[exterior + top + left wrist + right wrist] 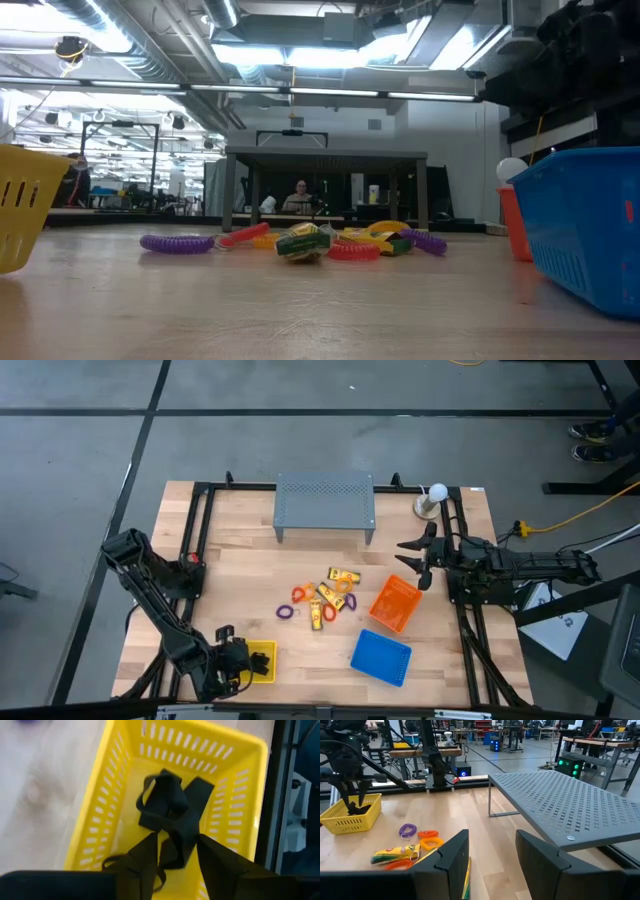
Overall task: Pick & Place Office Desk Supplies
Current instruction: Put the black rubber band into the yellow basket, then put the crayon into the blue basket
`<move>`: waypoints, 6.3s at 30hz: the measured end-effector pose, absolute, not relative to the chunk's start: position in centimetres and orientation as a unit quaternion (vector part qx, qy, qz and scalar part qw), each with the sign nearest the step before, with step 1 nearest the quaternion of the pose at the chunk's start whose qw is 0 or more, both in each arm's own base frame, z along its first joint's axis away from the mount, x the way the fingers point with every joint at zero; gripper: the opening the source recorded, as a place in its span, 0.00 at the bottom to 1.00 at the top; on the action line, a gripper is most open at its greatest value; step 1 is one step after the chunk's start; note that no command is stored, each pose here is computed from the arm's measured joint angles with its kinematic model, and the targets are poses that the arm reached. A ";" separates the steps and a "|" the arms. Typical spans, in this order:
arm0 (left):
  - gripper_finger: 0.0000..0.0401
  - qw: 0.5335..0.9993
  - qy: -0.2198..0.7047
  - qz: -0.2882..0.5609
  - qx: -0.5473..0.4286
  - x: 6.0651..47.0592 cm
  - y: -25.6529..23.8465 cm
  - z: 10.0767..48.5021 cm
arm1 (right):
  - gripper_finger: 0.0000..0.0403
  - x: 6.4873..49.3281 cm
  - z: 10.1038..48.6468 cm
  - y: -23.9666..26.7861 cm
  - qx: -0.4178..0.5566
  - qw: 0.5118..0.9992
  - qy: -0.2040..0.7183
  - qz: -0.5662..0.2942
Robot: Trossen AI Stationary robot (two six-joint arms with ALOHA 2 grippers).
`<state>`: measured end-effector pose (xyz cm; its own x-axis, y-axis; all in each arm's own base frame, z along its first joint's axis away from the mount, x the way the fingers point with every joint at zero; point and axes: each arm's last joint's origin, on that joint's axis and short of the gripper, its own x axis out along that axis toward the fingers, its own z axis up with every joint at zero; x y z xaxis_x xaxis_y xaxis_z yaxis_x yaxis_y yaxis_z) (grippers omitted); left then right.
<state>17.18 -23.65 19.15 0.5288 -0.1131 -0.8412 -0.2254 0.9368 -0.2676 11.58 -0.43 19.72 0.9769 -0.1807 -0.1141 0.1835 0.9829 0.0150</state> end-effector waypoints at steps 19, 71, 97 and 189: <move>0.37 0.949 0.311 0.006 -0.050 18.0 -20.9 24.8 | 0.41 11.6 19.8 -0.4 0.083 0.991 0.048 -0.092; 0.32 0.959 0.282 -0.036 0.010 27.5 -6.4 19.3 | 0.41 23.6 20.4 -0.9 -0.016 0.944 0.253 -0.210; 0.34 0.903 0.306 -0.066 0.295 29.5 -9.8 18.4 | 0.41 24.4 21.0 -0.6 -0.018 0.949 0.250 -0.192; 0.11 0.859 0.341 -0.230 0.305 44.0 -9.9 22.8 | 0.41 12.0 34.1 2.5 -0.032 0.979 -0.117 -0.161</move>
<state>43.99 -9.91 22.78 0.6621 -0.1863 -0.7259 0.6026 0.7081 0.3680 11.98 2.52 34.08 0.9208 -0.3074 0.2401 0.3225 0.9462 -0.0253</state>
